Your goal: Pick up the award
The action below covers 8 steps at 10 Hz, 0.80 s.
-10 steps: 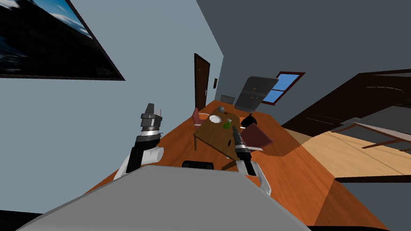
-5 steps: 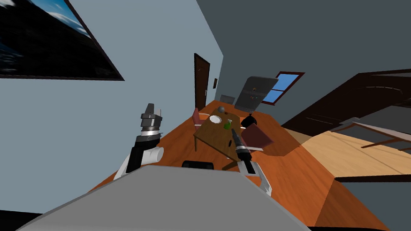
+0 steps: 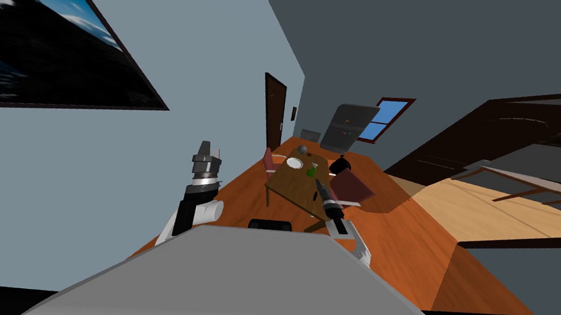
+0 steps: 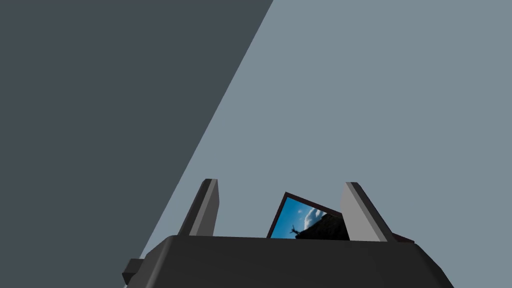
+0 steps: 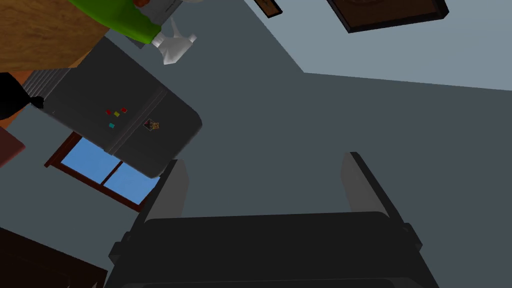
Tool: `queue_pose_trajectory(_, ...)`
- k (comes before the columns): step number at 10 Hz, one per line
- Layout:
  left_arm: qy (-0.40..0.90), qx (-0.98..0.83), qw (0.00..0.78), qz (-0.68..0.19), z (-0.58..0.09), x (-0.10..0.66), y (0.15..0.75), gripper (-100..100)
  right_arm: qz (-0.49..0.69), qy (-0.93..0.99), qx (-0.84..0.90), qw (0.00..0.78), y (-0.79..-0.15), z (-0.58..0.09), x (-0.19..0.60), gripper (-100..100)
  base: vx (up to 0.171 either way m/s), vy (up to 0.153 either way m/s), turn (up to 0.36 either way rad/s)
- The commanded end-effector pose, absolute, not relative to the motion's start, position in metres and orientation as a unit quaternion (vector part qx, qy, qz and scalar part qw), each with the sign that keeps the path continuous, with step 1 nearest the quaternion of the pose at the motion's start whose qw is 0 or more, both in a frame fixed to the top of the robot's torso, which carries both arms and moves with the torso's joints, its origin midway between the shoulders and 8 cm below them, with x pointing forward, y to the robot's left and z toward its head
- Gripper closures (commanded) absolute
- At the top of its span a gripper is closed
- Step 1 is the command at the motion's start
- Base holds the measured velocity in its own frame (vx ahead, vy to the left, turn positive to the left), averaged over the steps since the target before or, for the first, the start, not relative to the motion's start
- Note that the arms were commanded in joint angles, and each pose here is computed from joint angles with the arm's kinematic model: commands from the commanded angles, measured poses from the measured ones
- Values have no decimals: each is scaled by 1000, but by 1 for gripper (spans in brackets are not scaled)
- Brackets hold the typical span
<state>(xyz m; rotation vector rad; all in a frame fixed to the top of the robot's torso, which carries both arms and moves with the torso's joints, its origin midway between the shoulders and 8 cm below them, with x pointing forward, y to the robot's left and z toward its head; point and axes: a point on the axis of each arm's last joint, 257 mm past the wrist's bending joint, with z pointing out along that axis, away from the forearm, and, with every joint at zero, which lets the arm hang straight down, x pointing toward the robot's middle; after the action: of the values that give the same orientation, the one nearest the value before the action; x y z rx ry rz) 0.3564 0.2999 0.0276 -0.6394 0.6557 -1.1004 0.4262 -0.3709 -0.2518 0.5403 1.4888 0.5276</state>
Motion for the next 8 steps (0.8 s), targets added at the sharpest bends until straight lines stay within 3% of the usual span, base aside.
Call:
queue_pose_trajectory(1,301,-293,755,-504,28,356,300,0,216,674,239,665,-381,-266,426,-100,18,25,-3)
queue_pose_trajectory(8,301,-293,755,-504,28,356,300,0,72,756,199,619,-452,-340,420,-100,29,45,-3)
